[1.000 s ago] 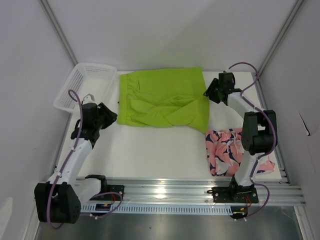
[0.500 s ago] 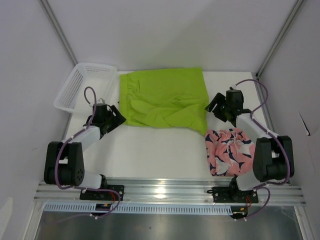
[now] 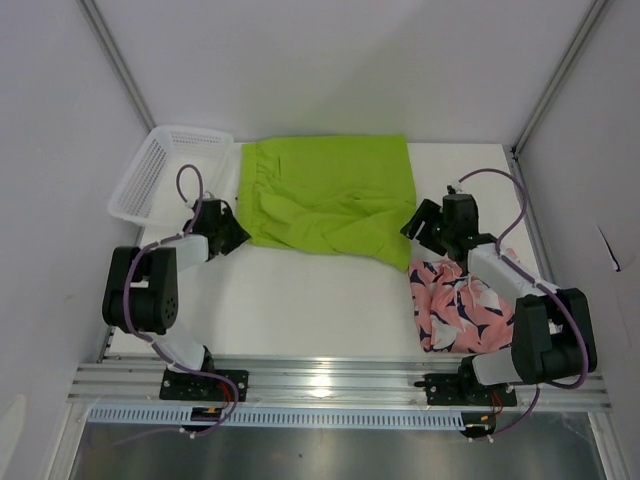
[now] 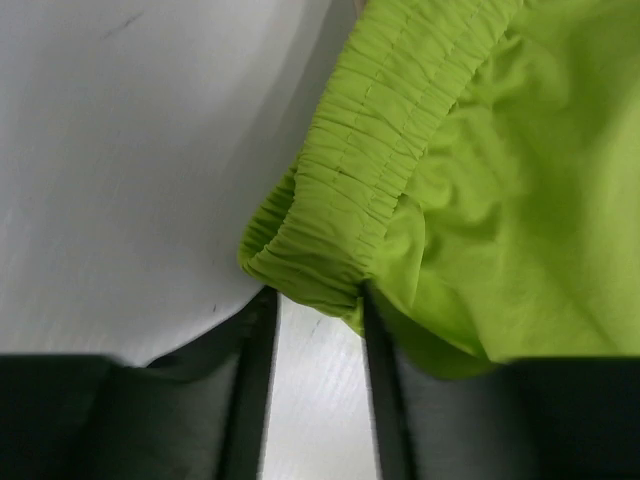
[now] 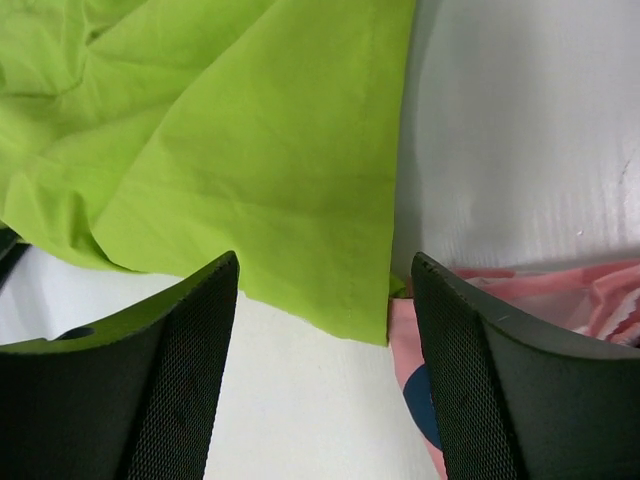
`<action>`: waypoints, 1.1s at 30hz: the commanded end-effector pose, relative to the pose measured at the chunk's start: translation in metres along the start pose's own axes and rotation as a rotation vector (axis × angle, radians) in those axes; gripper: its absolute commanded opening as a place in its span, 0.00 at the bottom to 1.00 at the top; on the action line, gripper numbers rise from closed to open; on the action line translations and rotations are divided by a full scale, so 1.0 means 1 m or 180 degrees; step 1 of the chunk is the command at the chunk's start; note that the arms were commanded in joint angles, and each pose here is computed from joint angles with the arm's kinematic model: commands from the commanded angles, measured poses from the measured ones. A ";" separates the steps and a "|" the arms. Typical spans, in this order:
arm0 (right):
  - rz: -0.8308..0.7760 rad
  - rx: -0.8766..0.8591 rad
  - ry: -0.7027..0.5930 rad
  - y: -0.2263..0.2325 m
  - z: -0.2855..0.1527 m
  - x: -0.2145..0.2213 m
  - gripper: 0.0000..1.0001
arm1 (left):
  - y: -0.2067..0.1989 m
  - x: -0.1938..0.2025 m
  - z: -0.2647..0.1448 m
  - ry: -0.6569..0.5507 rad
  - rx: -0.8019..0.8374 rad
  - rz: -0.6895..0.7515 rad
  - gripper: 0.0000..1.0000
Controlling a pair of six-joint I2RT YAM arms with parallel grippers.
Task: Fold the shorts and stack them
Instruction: Flatten the shorts out
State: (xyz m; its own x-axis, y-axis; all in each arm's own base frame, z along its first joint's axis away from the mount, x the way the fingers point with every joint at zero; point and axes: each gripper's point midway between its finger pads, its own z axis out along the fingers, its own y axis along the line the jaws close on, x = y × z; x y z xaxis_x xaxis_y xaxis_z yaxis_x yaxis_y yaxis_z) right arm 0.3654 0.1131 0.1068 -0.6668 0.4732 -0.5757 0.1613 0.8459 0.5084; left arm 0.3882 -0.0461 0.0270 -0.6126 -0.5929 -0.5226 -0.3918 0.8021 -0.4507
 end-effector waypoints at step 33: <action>-0.0792 -0.0173 0.0428 0.019 -0.045 0.106 0.69 | -0.071 -0.067 -0.134 -0.0442 0.0587 0.0198 0.00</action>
State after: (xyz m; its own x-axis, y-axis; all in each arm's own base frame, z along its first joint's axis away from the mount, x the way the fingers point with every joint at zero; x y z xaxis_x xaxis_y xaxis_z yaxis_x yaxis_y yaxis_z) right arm 0.2711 0.1558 0.0755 -0.7759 0.2183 -0.5919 -0.0232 0.9277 0.3725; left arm 0.3646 -0.0516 0.1518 -0.5597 -0.5681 -0.6034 -0.2790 0.8147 -0.5083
